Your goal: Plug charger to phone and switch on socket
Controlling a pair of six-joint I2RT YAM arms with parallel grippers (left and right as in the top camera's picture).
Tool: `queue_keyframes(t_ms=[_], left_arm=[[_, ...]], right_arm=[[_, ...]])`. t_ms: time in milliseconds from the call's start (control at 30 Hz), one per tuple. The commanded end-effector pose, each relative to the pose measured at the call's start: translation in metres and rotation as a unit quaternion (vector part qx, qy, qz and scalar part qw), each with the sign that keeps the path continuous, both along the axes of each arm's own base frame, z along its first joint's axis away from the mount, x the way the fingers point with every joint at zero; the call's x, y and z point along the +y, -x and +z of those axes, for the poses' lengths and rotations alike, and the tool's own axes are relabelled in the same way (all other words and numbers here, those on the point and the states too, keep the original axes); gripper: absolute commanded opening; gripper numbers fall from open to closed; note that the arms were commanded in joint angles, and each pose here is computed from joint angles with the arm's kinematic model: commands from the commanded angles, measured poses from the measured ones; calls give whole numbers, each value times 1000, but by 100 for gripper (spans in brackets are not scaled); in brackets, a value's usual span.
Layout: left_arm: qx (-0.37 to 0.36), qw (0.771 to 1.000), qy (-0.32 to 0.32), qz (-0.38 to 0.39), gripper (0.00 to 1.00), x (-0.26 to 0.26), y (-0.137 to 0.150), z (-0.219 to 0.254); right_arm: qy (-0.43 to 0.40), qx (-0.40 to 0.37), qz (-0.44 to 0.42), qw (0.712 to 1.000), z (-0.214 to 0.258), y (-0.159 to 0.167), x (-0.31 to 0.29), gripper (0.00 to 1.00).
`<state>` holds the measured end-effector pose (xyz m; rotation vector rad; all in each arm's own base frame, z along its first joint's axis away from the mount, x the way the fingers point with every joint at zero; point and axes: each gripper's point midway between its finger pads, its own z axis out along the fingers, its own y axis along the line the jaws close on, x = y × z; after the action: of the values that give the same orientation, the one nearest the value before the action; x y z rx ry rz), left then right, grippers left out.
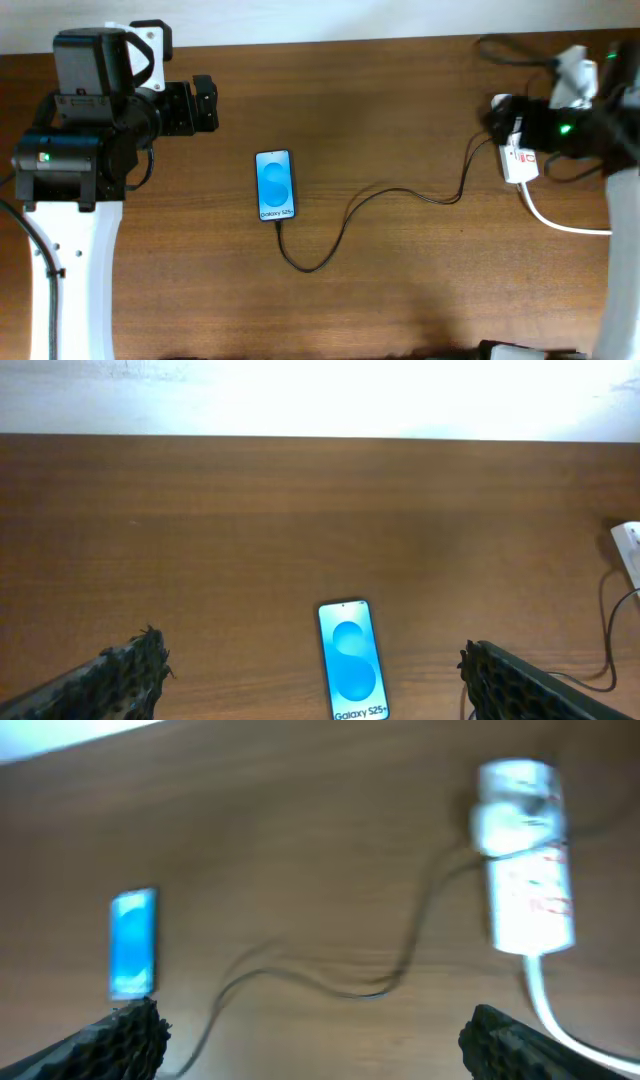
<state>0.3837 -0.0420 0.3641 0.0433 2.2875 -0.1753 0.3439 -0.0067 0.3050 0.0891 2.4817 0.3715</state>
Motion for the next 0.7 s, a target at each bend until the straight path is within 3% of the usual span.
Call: queue_keyframes(t_ms=[0, 133, 500, 567, 667], left_arm=[[-10, 1000, -4, 2, 99, 2, 1, 7], [-10, 1000, -4, 2, 99, 2, 1, 7], [-10, 1000, -4, 2, 99, 2, 1, 7], [-10, 1000, -4, 2, 99, 2, 1, 7], [-10, 1000, -4, 2, 99, 2, 1, 7]], right_arm=[[4, -30, 81, 996, 25, 27, 54, 98], [0, -2, 157, 988, 14, 41, 101, 98], [23, 22, 142, 989, -2, 30, 93, 98], [39, -3, 130, 991, 7, 26, 87, 98], [53, -181, 110, 976, 76, 17, 83, 98]])
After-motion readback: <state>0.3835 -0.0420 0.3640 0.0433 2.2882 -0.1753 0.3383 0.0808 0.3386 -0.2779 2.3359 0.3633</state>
